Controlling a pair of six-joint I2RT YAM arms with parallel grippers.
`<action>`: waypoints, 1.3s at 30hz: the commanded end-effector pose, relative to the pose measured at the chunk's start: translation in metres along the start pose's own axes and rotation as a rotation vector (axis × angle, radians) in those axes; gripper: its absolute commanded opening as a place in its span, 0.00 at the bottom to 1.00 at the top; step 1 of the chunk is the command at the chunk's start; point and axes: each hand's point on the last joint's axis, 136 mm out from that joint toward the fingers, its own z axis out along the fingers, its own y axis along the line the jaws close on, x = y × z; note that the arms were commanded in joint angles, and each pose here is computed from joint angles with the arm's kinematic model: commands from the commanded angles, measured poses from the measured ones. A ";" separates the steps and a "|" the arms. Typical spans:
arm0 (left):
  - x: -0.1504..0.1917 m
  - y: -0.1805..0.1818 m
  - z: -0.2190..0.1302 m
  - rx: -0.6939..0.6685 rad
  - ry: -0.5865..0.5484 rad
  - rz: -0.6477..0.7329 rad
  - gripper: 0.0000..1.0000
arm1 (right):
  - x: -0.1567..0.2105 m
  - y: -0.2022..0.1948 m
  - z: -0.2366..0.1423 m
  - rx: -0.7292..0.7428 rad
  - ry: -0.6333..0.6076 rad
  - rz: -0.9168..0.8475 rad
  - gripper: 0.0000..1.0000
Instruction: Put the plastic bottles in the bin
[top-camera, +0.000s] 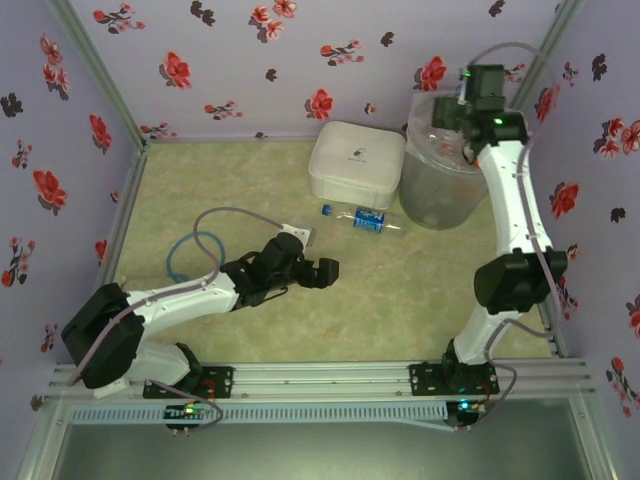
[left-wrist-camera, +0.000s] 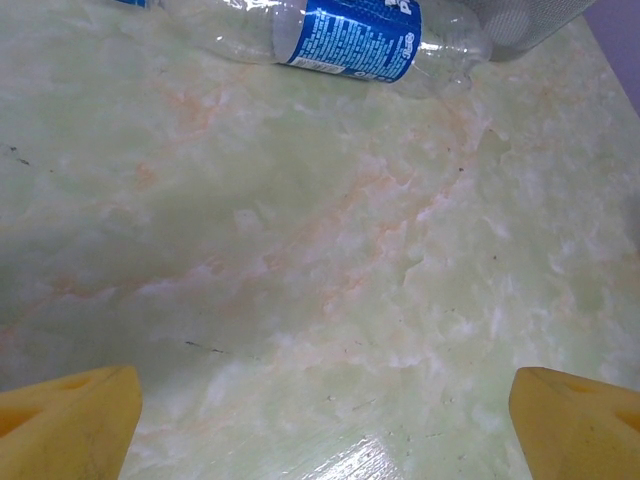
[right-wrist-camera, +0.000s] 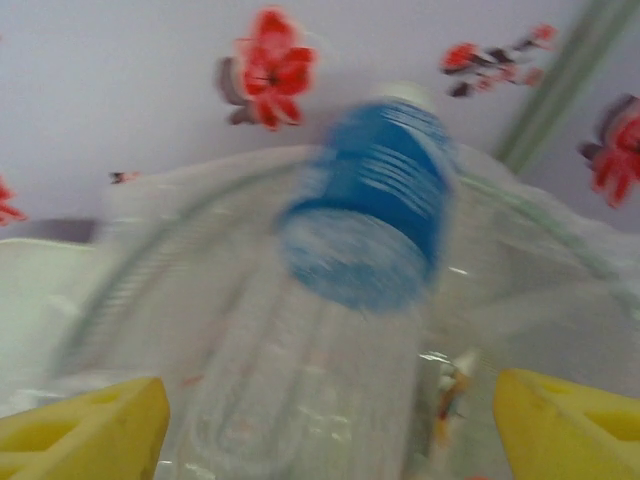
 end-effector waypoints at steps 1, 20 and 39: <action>-0.004 -0.002 0.004 0.012 -0.010 -0.007 0.95 | 0.008 -0.010 0.006 -0.026 0.022 0.067 0.84; 0.001 0.003 0.004 0.007 -0.003 -0.009 0.95 | -0.019 -0.053 0.013 0.026 -0.019 0.160 0.93; 0.004 0.011 0.008 0.001 0.002 -0.010 0.95 | 0.063 -0.044 -0.021 -0.079 0.085 0.312 0.57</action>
